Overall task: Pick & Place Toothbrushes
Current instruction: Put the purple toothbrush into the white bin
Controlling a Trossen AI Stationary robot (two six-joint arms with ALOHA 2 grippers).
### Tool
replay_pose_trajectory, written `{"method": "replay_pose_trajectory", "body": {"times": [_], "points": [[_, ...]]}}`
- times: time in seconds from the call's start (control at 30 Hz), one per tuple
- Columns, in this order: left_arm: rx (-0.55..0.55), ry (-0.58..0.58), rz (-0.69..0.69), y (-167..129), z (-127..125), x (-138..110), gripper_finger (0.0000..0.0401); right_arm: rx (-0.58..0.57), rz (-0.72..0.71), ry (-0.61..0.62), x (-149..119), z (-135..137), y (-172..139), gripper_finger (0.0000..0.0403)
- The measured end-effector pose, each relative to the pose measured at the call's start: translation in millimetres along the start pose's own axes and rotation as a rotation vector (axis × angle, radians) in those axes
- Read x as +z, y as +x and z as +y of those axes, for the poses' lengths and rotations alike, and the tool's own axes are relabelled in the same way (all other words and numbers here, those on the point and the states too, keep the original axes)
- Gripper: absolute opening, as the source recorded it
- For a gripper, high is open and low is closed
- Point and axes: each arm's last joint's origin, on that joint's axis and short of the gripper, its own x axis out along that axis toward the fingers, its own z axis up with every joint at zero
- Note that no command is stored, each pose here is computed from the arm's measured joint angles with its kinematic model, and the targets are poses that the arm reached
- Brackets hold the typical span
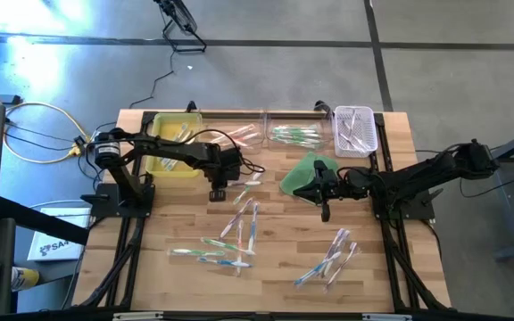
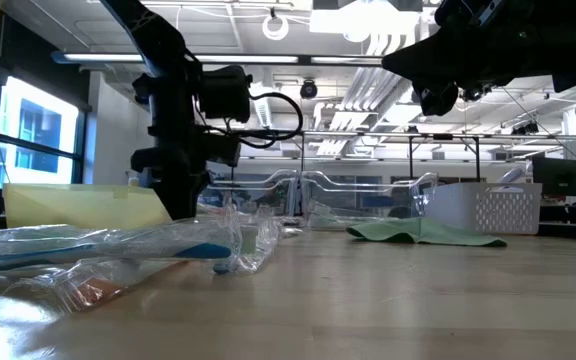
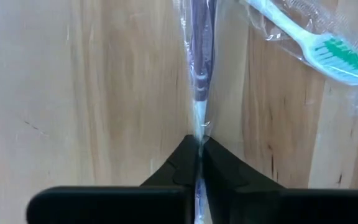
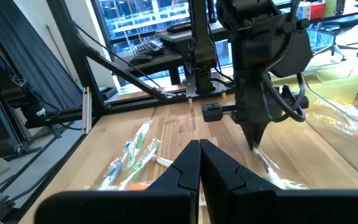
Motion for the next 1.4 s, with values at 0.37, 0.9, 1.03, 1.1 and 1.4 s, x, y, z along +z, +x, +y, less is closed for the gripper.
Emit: {"method": "replay_pose_trajectory", "body": {"times": [0.37, 0.9, 1.03, 1.1, 1.4], "points": [[0.004, 0.030, -0.003, -3, 0, 4, 0.0002, 0.002, 0.001, 0.000, 0, 0, 0, 0.0002], [0.013, 0.114, -0.064, -25, 3, 29, 0.0000, 0.033, 0.007, 0.000, 0, 1, 0, 0.0002], [0.020, 0.143, -0.081, -37, 4, 39, 0.0000, 0.063, 0.012, 0.003, 0, 2, 0, 0.0002], [0.026, 0.164, -0.096, -46, 4, 46, 0.0000, 0.098, 0.007, 0.003, 1, 3, 0, 0.0002], [0.084, 0.312, -0.260, -105, 7, 86, 0.0000, 0.274, -0.050, -0.008, 8, 9, -2, 0.0003]]}}
